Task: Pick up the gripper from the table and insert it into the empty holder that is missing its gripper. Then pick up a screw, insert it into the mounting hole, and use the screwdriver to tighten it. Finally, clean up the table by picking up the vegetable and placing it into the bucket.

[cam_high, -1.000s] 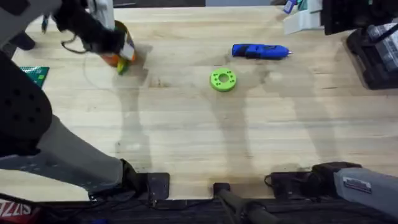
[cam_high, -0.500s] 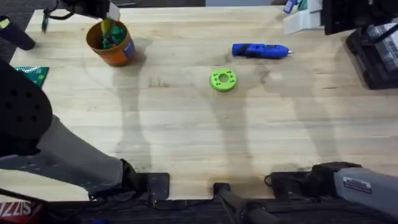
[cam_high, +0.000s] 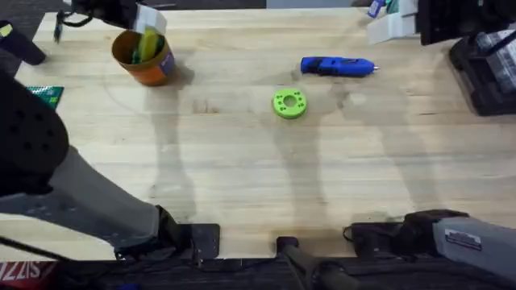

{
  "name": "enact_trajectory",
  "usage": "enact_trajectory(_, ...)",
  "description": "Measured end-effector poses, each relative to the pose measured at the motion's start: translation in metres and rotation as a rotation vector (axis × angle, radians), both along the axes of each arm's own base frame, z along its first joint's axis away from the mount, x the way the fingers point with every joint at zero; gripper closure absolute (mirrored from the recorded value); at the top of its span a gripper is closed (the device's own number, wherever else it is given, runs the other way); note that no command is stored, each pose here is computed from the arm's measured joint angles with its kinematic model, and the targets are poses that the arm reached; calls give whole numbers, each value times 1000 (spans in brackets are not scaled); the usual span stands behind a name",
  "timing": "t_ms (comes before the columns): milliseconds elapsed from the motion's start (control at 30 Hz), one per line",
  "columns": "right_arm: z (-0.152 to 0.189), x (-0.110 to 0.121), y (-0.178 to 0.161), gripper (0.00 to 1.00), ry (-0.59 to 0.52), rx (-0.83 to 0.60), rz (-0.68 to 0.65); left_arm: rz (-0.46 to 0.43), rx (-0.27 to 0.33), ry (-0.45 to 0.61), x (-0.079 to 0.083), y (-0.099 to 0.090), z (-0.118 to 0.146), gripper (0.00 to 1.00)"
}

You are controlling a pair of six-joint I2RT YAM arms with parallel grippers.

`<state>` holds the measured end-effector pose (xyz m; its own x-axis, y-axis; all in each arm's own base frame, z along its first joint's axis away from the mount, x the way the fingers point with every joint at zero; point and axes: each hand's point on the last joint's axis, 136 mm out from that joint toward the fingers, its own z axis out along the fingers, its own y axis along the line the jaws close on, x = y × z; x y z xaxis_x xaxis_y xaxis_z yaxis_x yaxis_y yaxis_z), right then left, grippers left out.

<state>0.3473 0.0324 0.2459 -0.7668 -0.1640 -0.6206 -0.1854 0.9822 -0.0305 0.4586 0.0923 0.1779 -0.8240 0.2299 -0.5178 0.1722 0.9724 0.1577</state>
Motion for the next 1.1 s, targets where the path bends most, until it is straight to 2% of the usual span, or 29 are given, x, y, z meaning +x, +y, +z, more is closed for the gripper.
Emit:
enact_trajectory(167,0,0,0,7,0,0,0,3,-6,37,2,3,-18,39)
enact_trajectory(400,0,0,0,8,0,0,0,3,-7,39,2,3,-19,35)
enact_trajectory(533,0,0,0,8,0,0,0,-5,-17,21,0,-1,-9,35)
enact_trajectory(633,0,0,0,8,0,0,0,-18,-50,-15,-7,-10,12,35)
enact_trajectory(767,0,0,0,8,0,0,0,-51,-94,-77,-29,-26,54,35)
enact_trajectory(900,0,0,0,8,0,0,0,-63,-122,-124,-59,-40,91,35)
enact_trajectory(1100,0,0,0,8,0,0,0,-52,-138,-175,-101,-52,130,35)
